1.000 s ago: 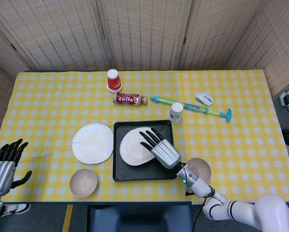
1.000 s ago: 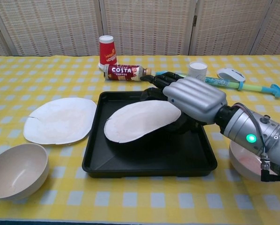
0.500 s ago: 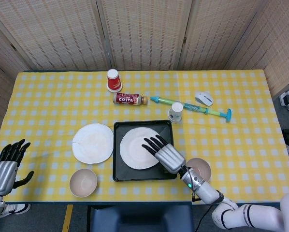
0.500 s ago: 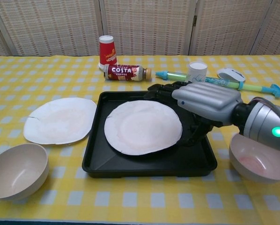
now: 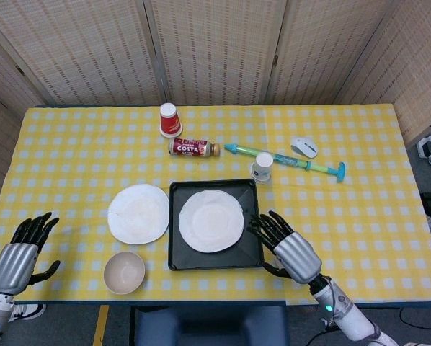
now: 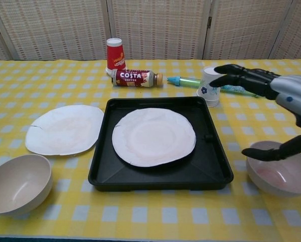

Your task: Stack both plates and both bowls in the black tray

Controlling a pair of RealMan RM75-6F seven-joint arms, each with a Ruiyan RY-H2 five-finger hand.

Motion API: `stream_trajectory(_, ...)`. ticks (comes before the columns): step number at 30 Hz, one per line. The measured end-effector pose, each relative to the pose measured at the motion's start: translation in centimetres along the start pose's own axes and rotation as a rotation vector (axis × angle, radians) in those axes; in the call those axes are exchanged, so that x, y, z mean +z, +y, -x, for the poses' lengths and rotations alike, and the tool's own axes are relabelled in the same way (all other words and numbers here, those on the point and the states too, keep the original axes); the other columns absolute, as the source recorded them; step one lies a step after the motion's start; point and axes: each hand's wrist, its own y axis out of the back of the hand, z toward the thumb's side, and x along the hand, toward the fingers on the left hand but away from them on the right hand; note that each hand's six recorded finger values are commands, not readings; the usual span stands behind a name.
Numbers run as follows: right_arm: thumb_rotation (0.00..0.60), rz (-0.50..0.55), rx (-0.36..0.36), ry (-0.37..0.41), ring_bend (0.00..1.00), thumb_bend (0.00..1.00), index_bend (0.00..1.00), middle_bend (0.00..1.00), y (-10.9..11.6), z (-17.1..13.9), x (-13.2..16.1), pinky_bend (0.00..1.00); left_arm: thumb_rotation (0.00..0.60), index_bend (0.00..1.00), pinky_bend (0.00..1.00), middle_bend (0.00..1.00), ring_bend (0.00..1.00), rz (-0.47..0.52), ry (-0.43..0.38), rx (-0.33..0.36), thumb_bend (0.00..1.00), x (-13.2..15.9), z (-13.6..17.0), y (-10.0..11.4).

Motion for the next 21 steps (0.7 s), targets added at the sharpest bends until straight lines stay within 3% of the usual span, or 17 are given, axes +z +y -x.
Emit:
stream_trajectory(5, 0.6, -0.049, -0.145, -0.13, 0.0, 0.25, 0.24, 0.0, 2.8, -6.0, -2.7, 0.0, 0.6, 0.07, 0.01, 0.06, 0.0, -0.002, -0.019, -0.012, 0.34, 0.5, 0.2, -0.3)
stream_trajectory(9, 0.6, -0.065, -0.196, -0.237, 0.0, 0.25, 0.24, 0.0, 4.7, -10.5, -4.5, 0.0, 0.6, 0.08, 0.02, 0.06, 0.0, -0.006, -0.041, -0.015, 0.34, 1.1, 0.1, -0.7)
stream_trajectory(13, 0.6, -0.083, -0.206, -0.25, 0.0, 0.25, 0.24, 0.0, 6.2, -11.8, -5.0, 0.0, 0.6, 0.11, 0.03, 0.08, 0.01, -0.011, -0.066, -0.006, 0.34, 1.7, -0.2, -1.1)
stream_trajectory(17, 0.6, -0.068, -0.21, -0.26, 0.0, 0.25, 0.24, 0.0, 6.8, -12.0, -5.1, 0.0, 0.6, 0.24, 0.08, 0.19, 0.08, -0.021, -0.083, 0.012, 0.34, 1.8, -0.8, -1.5)
stream_trajectory(21, 0.6, -0.062, -0.203, -0.254, 0.0, 0.25, 0.24, 0.0, 6.8, -11.8, -5.2, 0.0, 0.6, 0.29, 0.14, 0.29, 0.14, -0.033, -0.098, 0.011, 0.34, 2.1, -1.3, -2.0)
